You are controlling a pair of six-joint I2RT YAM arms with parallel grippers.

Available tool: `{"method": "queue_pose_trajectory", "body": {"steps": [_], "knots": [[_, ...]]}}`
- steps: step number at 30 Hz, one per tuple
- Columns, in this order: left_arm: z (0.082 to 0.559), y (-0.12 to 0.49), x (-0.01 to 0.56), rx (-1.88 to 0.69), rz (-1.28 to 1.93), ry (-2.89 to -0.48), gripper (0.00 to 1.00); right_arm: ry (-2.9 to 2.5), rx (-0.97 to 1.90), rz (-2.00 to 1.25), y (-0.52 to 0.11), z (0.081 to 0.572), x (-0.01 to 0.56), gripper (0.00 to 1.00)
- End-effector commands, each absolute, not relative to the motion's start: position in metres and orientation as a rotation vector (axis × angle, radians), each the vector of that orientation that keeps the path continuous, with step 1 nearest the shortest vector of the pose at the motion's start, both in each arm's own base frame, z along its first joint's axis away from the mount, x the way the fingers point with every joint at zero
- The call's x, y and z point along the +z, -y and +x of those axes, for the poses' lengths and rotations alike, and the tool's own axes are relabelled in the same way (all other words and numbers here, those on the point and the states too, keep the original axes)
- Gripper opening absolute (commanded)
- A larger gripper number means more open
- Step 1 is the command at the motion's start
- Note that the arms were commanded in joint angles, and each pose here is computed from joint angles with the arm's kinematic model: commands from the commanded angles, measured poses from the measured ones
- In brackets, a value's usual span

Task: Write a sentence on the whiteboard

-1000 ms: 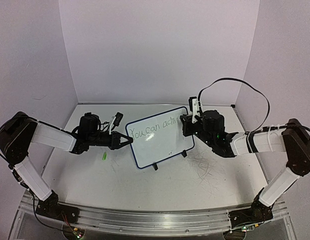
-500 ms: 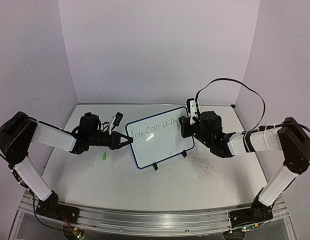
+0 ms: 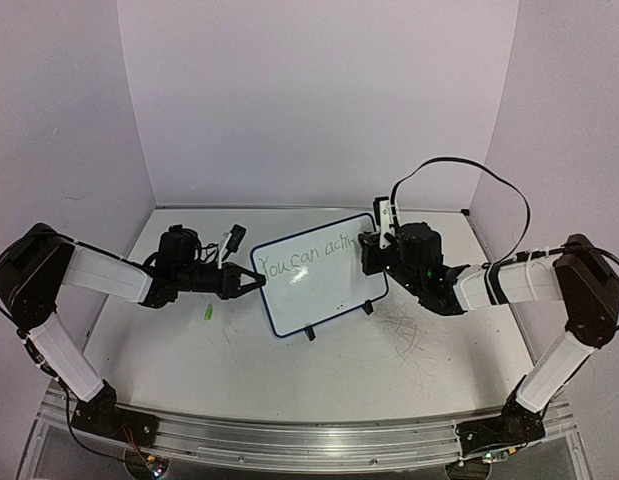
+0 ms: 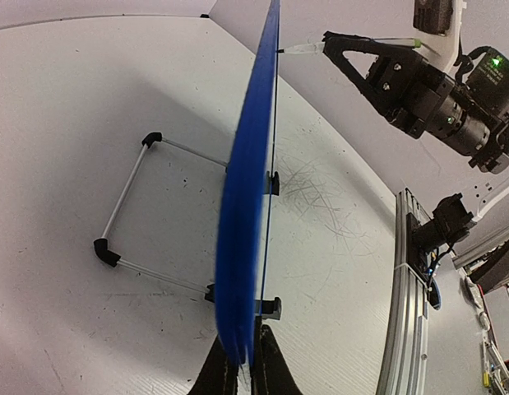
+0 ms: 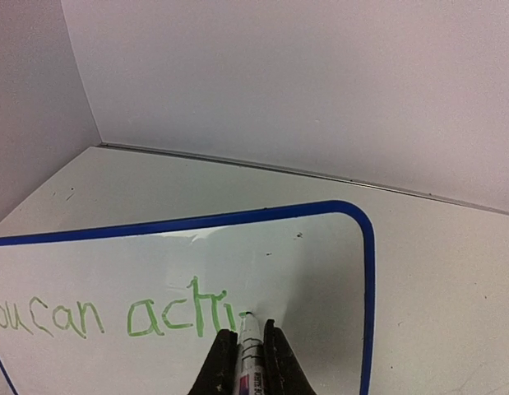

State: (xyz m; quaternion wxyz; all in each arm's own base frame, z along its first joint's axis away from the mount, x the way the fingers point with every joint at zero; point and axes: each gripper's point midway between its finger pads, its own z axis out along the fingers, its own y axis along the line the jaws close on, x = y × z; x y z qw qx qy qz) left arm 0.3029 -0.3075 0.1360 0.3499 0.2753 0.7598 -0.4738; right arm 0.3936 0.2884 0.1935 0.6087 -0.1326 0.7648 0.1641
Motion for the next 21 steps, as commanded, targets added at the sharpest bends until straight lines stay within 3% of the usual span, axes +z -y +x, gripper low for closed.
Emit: {"method": "queue_pose_trajectory", "body": {"steps": [1, 21], "knots": [[0.312, 0.302, 0.118, -1.122, 0.725, -2.014, 0.00, -1.724, 0.349, -0.223, -0.280, 0.403, 0.212, 0.00], [0.312, 0.302, 0.118, -1.122, 0.727, -2.016, 0.00, -1.684, 0.403, -0.241, -0.292, 0.406, 0.224, 0.00]]}}
